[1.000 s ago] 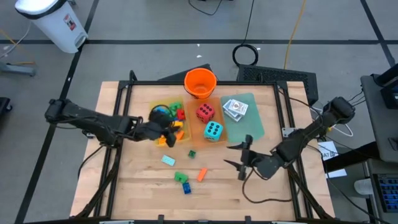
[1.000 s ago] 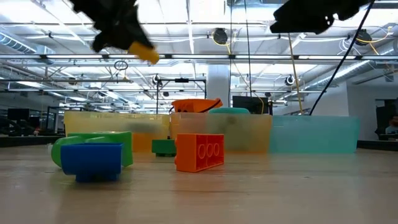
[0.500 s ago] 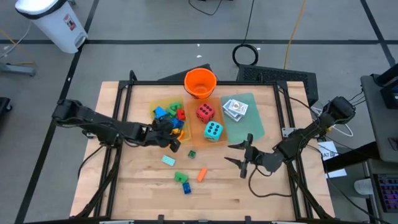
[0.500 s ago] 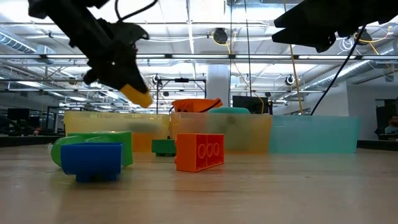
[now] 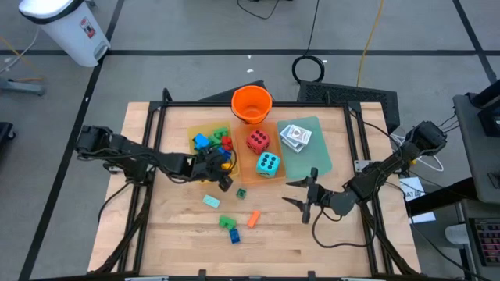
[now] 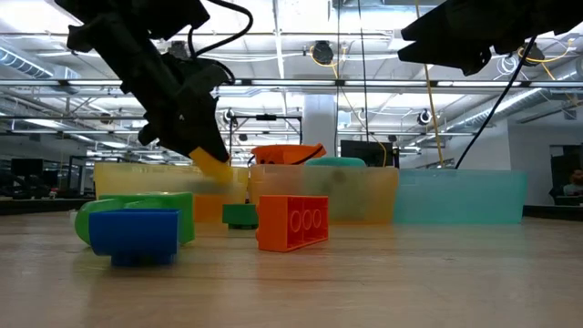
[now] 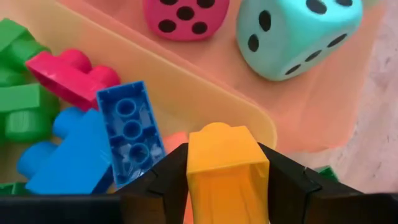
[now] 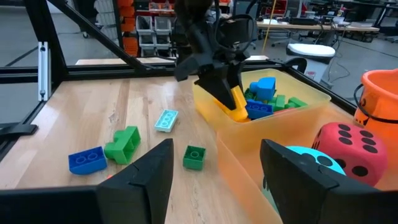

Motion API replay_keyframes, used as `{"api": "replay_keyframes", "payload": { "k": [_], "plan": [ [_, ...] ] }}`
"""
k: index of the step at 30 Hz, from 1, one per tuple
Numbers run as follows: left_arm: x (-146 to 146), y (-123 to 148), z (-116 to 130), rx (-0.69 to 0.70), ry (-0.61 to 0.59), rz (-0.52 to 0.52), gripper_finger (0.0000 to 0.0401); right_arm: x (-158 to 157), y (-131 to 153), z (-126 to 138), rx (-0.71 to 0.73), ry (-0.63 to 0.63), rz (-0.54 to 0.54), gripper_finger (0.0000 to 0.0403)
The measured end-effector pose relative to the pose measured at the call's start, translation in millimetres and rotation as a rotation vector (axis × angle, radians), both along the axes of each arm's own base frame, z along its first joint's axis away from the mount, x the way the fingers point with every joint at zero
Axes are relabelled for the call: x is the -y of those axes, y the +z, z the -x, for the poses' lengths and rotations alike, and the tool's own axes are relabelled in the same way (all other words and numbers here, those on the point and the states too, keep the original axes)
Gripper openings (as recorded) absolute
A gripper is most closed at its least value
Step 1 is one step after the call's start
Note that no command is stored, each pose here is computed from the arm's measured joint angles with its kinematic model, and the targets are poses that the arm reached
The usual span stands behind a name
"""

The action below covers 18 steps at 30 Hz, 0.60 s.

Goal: Pick & Place Toys
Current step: Put the yellow game piece into the yellow bin, then put the orange game piece into the yellow bin

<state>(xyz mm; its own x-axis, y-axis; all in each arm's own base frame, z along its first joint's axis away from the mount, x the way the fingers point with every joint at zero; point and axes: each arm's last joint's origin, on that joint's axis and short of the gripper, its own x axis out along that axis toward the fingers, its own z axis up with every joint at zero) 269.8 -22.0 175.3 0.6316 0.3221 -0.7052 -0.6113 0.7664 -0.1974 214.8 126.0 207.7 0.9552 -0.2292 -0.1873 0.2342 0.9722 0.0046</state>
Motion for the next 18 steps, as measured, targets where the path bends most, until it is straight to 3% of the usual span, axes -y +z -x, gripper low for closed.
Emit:
{"api": "replay_keyframes", "payload": {
  "k": [9,18],
  "plan": [
    [-2.0,0.2,-0.2,0.0,0.006,-0.001,0.0186,0.1,-0.5,0.1,-0.005,0.0,0.004,0.0212],
    [-3.5,0.9,0.1,-0.02,-0.056,0.006,0.027,0.8,-1.1,-0.7,-0.007,-0.004,0.005,0.021]
  ]
}}
